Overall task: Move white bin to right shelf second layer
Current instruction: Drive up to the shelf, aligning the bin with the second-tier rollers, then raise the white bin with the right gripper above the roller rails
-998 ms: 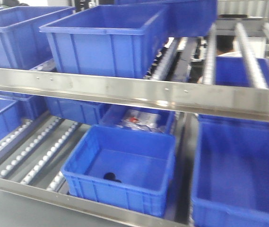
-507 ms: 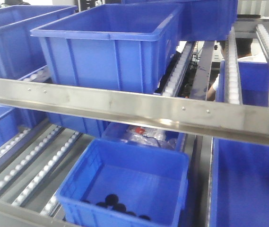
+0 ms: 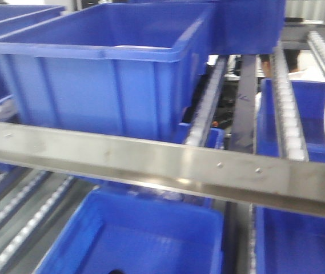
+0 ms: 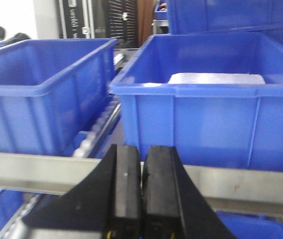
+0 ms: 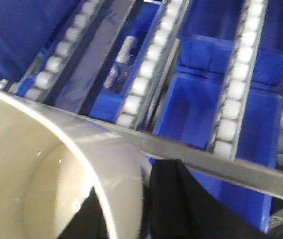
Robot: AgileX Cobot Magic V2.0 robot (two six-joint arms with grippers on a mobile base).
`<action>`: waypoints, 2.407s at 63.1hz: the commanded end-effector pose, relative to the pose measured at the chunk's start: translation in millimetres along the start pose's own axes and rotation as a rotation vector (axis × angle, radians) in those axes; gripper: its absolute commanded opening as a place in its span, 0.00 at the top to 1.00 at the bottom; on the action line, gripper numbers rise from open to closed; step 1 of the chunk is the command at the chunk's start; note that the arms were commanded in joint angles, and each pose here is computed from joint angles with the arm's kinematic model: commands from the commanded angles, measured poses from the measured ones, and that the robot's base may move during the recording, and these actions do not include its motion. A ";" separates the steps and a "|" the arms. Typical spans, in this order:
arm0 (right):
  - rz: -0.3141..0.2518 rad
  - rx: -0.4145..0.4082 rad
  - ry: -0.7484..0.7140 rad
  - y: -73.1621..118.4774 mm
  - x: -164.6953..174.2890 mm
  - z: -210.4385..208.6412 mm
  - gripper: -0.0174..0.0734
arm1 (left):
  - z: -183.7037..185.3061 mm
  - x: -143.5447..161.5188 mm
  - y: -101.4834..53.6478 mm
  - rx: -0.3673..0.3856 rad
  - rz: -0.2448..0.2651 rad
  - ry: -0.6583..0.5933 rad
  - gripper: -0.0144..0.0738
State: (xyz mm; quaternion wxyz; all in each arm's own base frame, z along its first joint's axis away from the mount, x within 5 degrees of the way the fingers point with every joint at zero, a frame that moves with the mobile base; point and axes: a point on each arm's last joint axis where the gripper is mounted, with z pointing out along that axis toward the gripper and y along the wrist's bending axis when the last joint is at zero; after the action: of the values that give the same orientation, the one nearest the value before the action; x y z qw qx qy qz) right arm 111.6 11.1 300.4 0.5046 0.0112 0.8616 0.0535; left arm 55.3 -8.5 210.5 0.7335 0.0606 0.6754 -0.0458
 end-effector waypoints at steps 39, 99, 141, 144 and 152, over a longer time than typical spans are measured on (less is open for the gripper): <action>0.003 -0.014 -0.122 1.9 -18.2 -5.1 0.75 | -0.5 2.8 0.4 -0.005 -0.013 -0.065 0.74; 0.003 -0.014 -0.122 1.9 -18.2 -5.1 0.75 | -0.5 2.8 0.4 -0.005 -0.013 -0.065 0.74; 0.003 -0.014 -0.125 2.0 -18.5 -5.2 0.75 | -0.5 2.8 0.4 -0.005 -0.013 -0.065 0.74; 0.003 -0.014 -0.125 2.0 -18.5 -5.2 0.75 | -0.5 2.8 0.4 -0.005 -0.013 -0.065 0.74; 0.003 -0.014 -0.125 2.0 -18.5 -5.2 0.75 | -0.5 2.8 0.4 -0.005 -0.013 -0.065 0.74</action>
State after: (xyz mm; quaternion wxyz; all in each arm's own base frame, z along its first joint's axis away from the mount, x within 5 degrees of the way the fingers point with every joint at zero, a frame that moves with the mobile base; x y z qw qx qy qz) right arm 111.6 11.1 300.4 0.5046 0.0112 0.8616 0.0535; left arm 55.3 -8.5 210.5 0.7335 0.0606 0.6754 -0.0458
